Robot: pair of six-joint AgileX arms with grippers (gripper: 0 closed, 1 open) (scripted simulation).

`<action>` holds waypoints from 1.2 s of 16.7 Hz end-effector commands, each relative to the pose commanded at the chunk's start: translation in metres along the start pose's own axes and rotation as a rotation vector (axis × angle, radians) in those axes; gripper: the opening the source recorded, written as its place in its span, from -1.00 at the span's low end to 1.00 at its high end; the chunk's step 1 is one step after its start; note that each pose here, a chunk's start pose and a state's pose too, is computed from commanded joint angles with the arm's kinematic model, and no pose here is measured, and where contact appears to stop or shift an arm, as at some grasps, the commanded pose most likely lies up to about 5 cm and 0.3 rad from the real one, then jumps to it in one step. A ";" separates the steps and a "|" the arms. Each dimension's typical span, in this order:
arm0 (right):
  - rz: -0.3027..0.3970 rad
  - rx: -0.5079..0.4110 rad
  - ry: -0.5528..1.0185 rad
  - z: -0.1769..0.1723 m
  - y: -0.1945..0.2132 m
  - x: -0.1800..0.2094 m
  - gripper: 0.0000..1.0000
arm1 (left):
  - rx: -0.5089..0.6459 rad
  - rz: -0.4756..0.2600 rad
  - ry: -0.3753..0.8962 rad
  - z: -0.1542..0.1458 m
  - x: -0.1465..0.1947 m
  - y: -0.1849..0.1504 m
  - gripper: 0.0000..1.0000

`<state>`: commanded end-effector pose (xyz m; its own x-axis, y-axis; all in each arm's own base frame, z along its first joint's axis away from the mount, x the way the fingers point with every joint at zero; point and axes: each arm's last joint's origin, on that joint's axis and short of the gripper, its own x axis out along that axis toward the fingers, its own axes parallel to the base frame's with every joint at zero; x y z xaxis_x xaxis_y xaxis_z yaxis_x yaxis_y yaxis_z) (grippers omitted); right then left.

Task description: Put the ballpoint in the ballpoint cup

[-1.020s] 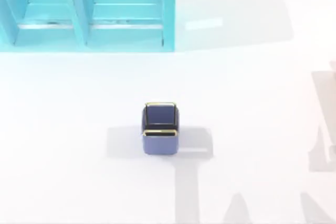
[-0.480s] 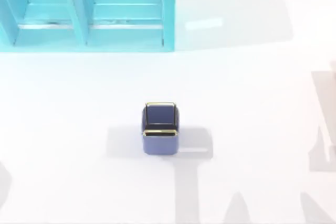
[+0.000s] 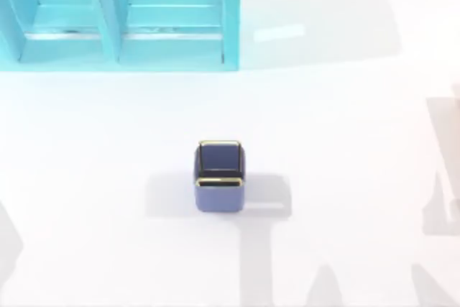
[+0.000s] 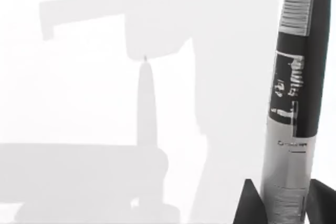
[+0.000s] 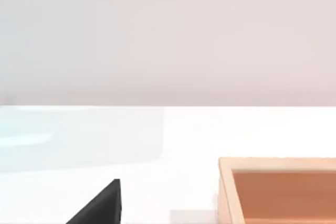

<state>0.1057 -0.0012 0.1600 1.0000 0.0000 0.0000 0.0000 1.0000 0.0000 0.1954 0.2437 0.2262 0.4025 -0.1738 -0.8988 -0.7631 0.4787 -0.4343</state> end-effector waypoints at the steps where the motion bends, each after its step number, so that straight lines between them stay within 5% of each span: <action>1: 0.000 0.000 0.000 0.000 0.000 0.000 1.00 | 0.030 0.052 0.002 -0.001 0.012 -0.016 -1.00; 6: 0.000 0.000 0.000 0.000 0.000 0.000 1.00 | 0.244 0.338 -0.069 -0.039 0.087 -0.114 -1.00; 9: 0.000 0.000 0.000 0.000 0.000 0.000 1.00 | 0.414 0.477 -0.209 -0.097 0.131 -0.175 -1.00; 12: 0.000 0.000 0.000 0.000 0.000 0.000 1.00 | 0.588 0.537 -0.434 -0.176 0.162 -0.223 -1.00; 16: 0.000 0.000 0.000 0.000 0.000 0.000 1.00 | 0.763 0.439 -0.811 -0.299 0.176 -0.260 -1.00; 20: 0.000 0.000 0.000 0.000 0.000 0.000 1.00 | 0.806 0.189 -1.150 -0.409 0.160 -0.265 -1.00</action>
<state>0.1057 -0.0012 0.1600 1.0000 0.0000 0.0000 0.0000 1.0000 0.0000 0.2556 -0.2627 0.1734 0.8078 0.5471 -0.2195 -0.5150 0.8361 0.1891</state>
